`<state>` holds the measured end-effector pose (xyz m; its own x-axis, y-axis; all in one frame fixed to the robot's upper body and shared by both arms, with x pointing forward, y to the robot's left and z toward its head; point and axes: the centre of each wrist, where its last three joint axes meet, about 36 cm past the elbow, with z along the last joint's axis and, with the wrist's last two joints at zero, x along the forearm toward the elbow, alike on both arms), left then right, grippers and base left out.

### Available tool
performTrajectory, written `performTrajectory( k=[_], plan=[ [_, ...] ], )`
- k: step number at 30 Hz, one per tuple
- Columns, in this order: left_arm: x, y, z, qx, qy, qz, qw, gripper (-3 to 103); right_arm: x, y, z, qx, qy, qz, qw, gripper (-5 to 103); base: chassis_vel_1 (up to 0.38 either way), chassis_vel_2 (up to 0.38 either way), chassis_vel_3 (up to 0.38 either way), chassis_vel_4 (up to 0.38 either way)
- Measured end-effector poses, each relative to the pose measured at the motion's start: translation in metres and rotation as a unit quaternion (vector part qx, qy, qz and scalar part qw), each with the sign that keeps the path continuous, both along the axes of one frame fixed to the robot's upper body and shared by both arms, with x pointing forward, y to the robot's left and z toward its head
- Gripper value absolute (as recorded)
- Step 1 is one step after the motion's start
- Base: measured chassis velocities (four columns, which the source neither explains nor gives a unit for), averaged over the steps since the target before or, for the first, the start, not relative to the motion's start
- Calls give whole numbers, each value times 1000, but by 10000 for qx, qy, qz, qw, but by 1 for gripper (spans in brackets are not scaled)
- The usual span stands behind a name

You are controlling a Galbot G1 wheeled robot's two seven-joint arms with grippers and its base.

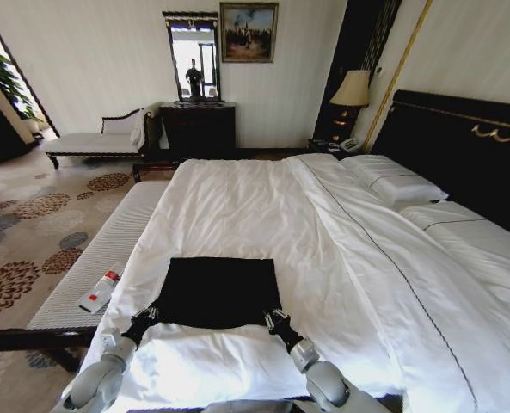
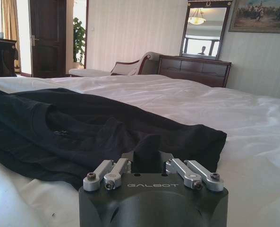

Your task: Fold the clothes on the bed.

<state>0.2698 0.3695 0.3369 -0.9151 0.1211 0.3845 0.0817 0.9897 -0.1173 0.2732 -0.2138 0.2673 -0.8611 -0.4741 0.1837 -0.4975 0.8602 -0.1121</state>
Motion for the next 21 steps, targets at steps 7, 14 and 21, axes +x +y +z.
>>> performTrajectory(
  k=[7, 14, 21],
  plan=[
    [-19, 7, 18, -34, -102, 141, 9998, 51, -21, -24, 15, -40, -146, -211, 9997, 54, 0, 0, 0, 0],
    [-8, 27, 32, -100, -325, 408, 9986, 73, -30, -39, 26, -10, -189, -375, 9991, 82, 0, 0, 0, 0],
    [55, 32, 42, -570, -313, 784, 9948, 98, 0, -33, 43, 420, -144, -770, 9960, 100, 0, 0, 0, 0]
  ],
)
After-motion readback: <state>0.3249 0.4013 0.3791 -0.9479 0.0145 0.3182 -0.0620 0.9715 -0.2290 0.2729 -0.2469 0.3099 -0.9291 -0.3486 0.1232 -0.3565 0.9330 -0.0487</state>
